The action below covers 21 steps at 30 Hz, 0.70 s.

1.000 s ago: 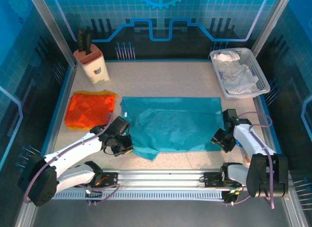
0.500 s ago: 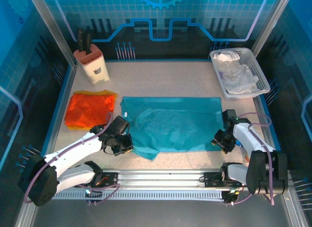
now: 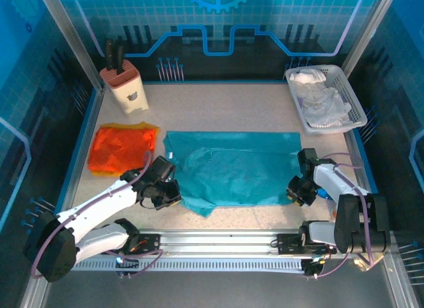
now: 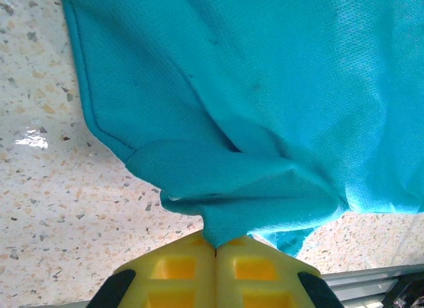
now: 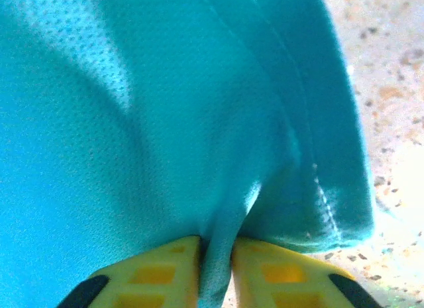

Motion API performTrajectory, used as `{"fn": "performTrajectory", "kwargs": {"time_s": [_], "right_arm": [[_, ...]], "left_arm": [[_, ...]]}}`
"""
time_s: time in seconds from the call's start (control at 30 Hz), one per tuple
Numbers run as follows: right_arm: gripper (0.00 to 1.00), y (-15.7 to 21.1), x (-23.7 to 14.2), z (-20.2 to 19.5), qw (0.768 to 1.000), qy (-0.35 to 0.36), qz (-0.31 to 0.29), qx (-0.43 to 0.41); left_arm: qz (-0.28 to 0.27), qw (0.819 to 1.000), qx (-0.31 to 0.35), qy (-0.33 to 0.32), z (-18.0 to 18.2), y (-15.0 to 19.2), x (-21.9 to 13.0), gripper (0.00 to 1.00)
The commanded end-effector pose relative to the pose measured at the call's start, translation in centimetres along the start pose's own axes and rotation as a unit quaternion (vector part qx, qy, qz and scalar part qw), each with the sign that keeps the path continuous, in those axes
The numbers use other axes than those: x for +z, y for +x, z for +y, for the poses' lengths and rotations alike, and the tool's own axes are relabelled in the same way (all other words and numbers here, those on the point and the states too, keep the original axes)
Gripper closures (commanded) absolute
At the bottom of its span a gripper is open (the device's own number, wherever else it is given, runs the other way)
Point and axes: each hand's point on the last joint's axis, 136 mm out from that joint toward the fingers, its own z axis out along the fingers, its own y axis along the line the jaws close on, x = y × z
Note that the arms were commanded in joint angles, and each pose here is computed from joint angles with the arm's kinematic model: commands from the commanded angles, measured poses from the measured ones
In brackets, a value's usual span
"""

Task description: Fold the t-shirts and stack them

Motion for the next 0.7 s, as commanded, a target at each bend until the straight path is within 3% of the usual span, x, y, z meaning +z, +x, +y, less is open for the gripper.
{"fn": "performTrajectory", "kwargs": {"time_s": [0.0,0.03,0.3,0.67], "right_arm": [[0.96,0.4,0.8,-0.4,1.000,0.013,0.005,0.000],[1.00,0.2,0.5,-0.2,1.000,0.009,0.002,-0.007],[1.00,-1.8,-2.6,3.4,0.994,-0.046,-0.029,-0.097],[1.00,-5.3,-5.9,8.1,0.979,-0.105,-0.078,-0.155]], "left_arm": [[-0.010,1.000,0.004,0.006,-0.5,-0.4,-1.2,1.00],[-0.013,1.000,0.008,0.007,-0.6,-0.4,-1.5,1.00],[-0.045,0.998,0.035,0.034,-3.6,-3.1,-4.6,1.00],[-0.071,0.995,0.060,0.043,-6.2,-7.9,-6.5,1.00]]}}
